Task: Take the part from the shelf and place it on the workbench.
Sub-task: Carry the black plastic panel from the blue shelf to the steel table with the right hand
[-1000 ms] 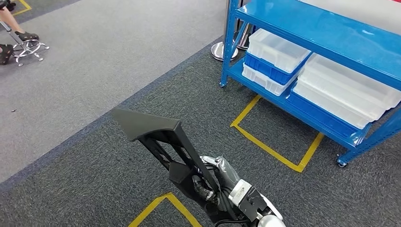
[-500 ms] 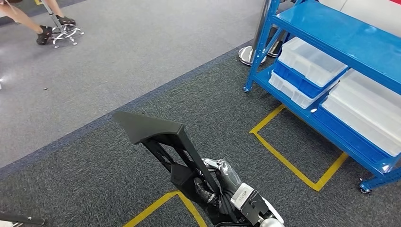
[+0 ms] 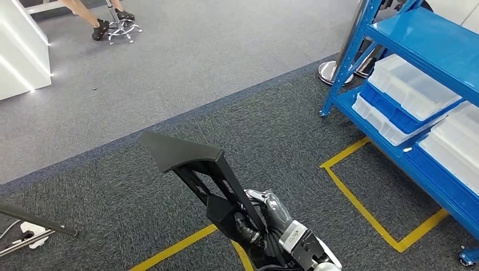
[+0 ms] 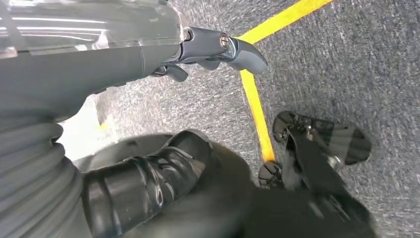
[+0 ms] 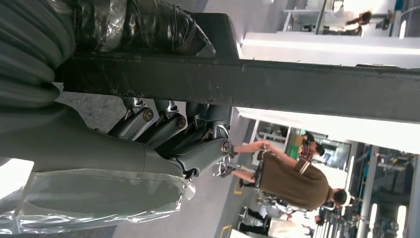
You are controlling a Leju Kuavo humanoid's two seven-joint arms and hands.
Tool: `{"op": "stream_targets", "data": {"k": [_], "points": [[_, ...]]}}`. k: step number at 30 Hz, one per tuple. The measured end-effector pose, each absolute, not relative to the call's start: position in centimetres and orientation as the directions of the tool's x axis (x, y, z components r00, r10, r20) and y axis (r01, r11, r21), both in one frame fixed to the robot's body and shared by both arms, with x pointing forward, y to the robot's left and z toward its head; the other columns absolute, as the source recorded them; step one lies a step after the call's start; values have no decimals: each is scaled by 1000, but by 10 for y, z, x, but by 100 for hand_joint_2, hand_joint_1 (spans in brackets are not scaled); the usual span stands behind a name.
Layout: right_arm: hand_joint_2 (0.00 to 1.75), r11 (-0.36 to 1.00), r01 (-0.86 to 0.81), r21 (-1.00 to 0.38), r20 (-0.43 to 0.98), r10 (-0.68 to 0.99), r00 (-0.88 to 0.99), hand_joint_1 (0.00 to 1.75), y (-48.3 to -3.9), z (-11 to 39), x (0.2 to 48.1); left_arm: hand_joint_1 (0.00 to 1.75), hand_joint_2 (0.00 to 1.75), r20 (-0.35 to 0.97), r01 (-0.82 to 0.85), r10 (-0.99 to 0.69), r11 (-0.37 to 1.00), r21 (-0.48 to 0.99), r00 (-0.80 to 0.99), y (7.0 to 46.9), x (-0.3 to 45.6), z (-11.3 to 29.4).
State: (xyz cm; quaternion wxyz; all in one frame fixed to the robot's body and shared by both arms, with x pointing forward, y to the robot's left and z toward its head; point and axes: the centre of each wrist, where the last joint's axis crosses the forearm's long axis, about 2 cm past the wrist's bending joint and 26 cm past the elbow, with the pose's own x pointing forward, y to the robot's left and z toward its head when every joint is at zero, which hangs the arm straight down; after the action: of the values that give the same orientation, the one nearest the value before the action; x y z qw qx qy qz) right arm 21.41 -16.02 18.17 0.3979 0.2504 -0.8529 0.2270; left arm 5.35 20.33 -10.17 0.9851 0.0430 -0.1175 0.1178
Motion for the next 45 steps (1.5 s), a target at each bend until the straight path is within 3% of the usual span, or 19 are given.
{"op": "stream_targets", "data": {"k": [30, 45], "points": [[175, 741, -643, -191, 790, -273, -549, 175, -160, 191, 217, 0, 175, 174, -273, 261, 961, 48, 950, 212, 30, -103], [175, 757, -629, -178, 796, -266, -545, 175, -163, 188, 215, 0, 175, 275, -228, 211, 973, 33, 938, 207, 50, -101]]}}
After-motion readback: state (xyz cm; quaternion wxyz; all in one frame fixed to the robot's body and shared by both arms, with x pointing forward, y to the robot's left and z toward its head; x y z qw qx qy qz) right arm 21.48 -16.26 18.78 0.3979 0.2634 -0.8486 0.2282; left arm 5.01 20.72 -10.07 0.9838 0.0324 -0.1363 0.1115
